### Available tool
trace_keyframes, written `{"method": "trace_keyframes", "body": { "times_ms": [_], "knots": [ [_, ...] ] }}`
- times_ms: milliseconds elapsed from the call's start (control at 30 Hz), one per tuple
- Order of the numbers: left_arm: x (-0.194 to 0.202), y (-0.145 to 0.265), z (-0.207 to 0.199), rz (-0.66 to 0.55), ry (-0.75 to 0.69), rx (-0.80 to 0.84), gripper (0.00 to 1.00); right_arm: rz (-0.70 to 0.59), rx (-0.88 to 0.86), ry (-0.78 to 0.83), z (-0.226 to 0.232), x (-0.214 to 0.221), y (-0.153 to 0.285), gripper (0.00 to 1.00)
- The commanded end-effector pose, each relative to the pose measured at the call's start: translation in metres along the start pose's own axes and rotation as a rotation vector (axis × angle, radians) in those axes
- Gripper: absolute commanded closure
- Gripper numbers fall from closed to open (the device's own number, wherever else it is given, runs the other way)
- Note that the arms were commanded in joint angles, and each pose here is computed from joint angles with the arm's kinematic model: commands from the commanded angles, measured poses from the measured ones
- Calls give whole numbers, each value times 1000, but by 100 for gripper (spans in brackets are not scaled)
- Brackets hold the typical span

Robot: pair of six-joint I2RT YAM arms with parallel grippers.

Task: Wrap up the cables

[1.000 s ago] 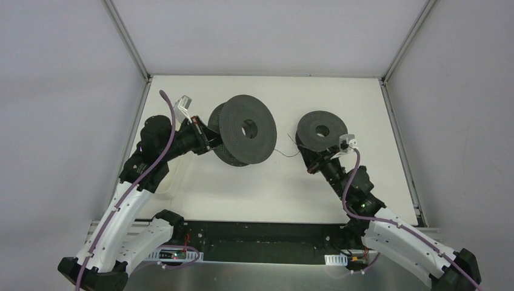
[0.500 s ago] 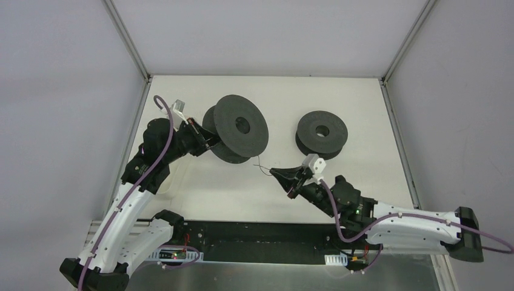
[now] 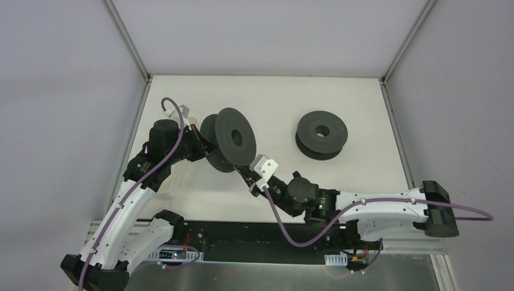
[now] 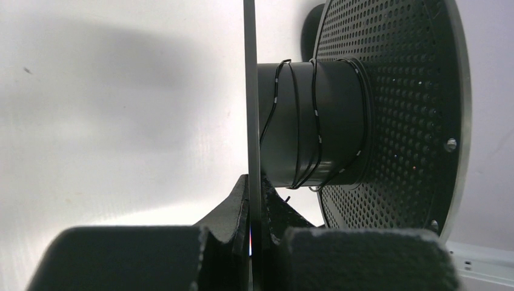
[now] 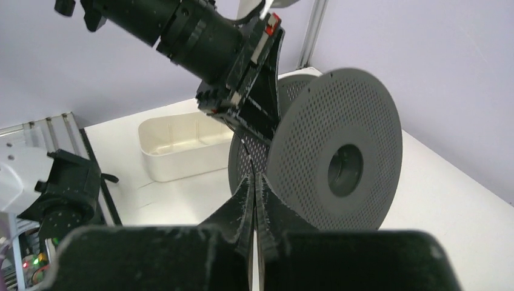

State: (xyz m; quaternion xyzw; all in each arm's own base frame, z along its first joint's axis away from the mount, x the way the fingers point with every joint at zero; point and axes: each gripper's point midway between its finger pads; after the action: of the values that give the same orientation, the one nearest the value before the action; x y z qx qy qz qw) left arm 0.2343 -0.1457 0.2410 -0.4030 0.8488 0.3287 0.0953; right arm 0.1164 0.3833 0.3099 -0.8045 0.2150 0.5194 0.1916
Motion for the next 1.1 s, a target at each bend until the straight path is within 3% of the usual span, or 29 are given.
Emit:
{"method": "trace_keyframes", "body": {
  "times_ms": [0, 433, 633, 800, 1067],
  "knots": [
    [-14, 4, -4, -53, -101, 10, 100, -46, 119, -20, -22, -34, -25, 100],
    [-2, 2, 16, -30, -274, -69, 100, 75, 407, -207, -60, -13, -79, 100],
    [-2, 0, 21, -37, -407, -97, 100, 97, 460, -288, -73, -15, -93, 100],
    [1, 2, 22, -26, -538, -86, 100, 171, 544, -373, -100, 8, -93, 100],
    [-17, 1, 18, -112, -721, -64, 100, 340, 547, -526, -112, 54, -79, 100]
  ]
}}
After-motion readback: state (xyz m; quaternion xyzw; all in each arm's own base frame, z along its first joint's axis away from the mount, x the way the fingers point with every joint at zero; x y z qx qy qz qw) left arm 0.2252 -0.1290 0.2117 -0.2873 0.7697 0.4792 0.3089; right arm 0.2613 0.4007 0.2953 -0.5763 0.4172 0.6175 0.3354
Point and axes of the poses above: each gripper's point midway between its finger pads, its own y axis back along the fingers, its own z axis along the line the jaws close on, x = y × z, and after that the axes turned 15 degrees about y, right-handed
